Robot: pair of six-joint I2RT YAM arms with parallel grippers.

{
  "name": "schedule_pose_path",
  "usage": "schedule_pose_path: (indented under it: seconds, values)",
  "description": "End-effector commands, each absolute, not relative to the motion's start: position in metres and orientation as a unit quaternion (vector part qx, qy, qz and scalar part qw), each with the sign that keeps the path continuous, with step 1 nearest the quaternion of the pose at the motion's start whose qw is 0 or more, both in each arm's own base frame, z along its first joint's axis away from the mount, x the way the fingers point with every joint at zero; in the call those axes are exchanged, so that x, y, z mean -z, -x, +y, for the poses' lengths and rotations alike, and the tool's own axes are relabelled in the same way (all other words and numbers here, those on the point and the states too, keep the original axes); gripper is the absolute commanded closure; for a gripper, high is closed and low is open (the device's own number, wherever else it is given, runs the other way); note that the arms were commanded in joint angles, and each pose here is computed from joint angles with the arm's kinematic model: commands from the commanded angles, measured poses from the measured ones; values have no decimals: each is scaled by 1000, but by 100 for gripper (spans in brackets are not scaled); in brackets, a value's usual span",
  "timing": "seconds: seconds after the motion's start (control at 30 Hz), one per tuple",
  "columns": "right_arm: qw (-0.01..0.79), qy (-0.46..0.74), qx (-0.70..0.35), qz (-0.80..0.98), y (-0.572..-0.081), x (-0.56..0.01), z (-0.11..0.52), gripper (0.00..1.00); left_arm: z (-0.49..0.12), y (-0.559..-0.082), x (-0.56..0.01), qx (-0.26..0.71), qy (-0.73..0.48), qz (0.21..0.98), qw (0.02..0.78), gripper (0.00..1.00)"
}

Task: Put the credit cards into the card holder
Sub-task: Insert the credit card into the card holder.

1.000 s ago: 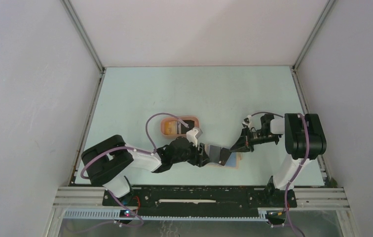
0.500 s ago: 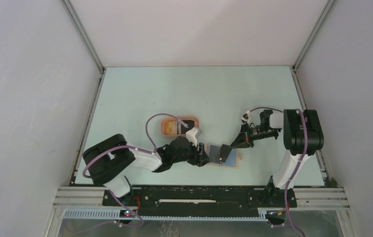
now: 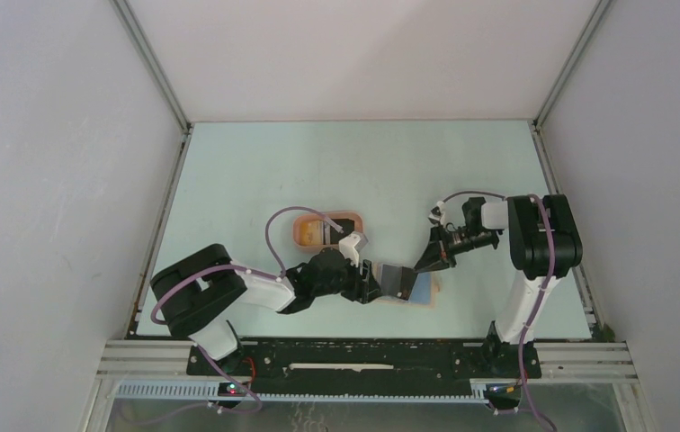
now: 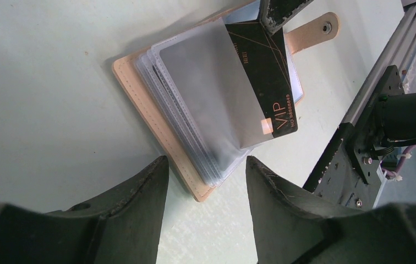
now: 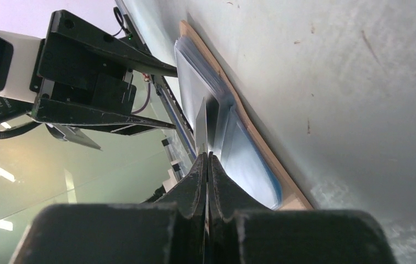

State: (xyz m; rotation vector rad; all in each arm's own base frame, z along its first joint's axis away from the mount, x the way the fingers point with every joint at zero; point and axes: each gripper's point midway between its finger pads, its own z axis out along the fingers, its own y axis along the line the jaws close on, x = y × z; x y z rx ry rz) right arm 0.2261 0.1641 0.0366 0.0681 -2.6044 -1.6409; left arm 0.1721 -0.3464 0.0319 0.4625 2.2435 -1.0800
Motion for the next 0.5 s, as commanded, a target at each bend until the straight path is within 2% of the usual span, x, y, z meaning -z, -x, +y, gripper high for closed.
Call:
schedule_pose_path:
  seconds: [0.0,0.47]
  values:
    - [20,-49,523,-851,-231,-36,165,94,-350,-175,-36,415,-175,840,302,41]
    - [15,-68,510,-858,-236,-35,167,91,-347,-172,-34,414,-175,842,300,42]
